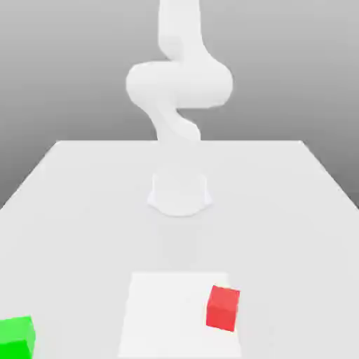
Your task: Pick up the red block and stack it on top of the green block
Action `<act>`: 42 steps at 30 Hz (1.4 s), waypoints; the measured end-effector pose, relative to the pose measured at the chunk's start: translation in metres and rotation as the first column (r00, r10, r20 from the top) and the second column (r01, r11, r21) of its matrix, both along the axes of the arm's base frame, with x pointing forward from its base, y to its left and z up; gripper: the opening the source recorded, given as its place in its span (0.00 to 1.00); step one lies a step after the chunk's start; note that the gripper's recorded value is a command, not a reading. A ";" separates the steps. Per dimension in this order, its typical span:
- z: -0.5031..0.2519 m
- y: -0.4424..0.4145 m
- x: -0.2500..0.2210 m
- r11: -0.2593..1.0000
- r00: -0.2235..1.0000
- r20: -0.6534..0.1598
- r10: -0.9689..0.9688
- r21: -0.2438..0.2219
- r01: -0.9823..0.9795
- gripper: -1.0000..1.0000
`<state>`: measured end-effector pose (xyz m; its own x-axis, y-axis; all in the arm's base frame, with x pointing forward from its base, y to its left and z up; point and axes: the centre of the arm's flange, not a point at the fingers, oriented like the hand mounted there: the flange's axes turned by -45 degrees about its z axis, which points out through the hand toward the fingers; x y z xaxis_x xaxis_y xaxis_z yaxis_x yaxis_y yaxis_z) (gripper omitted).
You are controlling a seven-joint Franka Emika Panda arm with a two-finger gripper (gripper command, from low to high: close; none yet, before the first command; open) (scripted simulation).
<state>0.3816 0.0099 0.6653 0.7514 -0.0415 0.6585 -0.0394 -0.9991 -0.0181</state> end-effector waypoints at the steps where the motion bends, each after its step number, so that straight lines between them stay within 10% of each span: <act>1: -0.021 0.004 0.014 1.000 0.999 -0.035 -0.012 0.004 0.012 0.50; 11: -0.230 0.035 0.083 0.992 0.931 -0.348 -0.110 0.023 0.125 0.50; 22: -0.447 0.067 0.045 0.970 0.746 -0.642 -0.176 0.015 0.241 0.50; 27: -0.507 0.068 0.041 0.968 0.731 -0.658 -0.181 0.014 0.252 0.50; 28: -0.516 0.068 0.040 0.968 0.731 -0.658 -0.181 0.013 0.252 0.00; 42: -0.456 0.040 0.056 0.950 0.718 -0.659 -0.226 0.015 0.313 0.00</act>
